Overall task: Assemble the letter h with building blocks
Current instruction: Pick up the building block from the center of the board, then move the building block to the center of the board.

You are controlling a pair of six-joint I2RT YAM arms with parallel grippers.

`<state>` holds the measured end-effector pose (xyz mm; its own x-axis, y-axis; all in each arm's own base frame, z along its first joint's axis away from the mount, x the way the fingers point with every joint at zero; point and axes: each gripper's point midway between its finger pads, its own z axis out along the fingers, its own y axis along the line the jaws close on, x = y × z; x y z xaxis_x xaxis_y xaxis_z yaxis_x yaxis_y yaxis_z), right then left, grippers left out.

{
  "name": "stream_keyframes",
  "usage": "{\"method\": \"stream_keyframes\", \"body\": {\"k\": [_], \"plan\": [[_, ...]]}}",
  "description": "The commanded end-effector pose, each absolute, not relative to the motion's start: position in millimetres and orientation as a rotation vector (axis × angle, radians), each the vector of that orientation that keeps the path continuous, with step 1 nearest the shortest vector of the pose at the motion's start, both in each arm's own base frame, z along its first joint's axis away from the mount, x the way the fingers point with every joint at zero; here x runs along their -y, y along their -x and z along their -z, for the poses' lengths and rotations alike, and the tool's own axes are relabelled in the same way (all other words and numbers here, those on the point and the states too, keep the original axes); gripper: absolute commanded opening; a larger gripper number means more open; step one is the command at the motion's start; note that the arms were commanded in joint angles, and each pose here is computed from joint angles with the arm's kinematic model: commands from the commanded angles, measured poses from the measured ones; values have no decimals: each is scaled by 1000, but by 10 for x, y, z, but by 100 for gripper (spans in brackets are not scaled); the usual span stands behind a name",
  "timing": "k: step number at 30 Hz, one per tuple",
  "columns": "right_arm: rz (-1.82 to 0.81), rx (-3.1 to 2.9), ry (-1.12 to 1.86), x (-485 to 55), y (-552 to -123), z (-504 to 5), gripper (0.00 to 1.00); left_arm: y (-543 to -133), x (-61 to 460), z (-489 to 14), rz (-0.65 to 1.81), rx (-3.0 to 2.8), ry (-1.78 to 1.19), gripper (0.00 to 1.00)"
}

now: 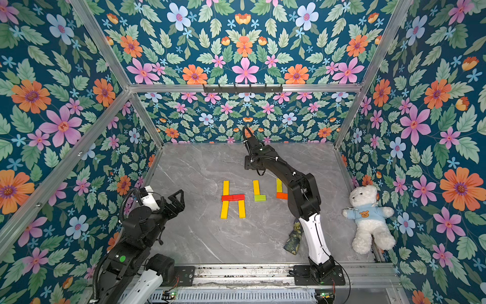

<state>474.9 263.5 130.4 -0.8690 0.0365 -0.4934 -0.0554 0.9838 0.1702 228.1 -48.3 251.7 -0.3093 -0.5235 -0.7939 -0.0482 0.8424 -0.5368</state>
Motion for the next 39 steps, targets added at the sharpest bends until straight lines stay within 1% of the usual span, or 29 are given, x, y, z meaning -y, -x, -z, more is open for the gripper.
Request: {"method": "stream_keyframes", "body": {"k": [1, 5, 8, 11, 13, 17, 21, 31, 39], "plan": [[-288, -2614, -10, -2593, -4444, -1429, 55, -2289, 488, -2596, 521, -1810, 430, 100], [-305, -2633, -18, -2428, -3954, -1459, 55, -2284, 503, -2599, 530, -1810, 423, 100], [-298, -2665, -47, -2255, -3644, -1365, 55, -2284, 513, -2604, 537, -1808, 419, 100], [-257, -2719, -76, -2079, -3423, -1191, 56, -2283, 520, -2613, 543, -1805, 416, 100], [-231, -2774, -95, -1974, -3314, -1016, 56, -2279, 512, -2617, 540, -1804, 418, 100], [-235, -2818, -169, -1773, -3143, -852, 56, -2265, 498, -2622, 538, -1799, 421, 100], [-223, -2863, -201, -1662, -3096, -690, 56, -2265, 491, -2634, 534, -1796, 422, 100], [-133, -2970, -193, -1550, -3248, -298, 56, -2260, 468, -2638, 522, -1797, 430, 100], [-32, -2965, -251, -1266, -3527, -207, 56, -2267, 480, -2646, 523, -1801, 424, 99]]}}
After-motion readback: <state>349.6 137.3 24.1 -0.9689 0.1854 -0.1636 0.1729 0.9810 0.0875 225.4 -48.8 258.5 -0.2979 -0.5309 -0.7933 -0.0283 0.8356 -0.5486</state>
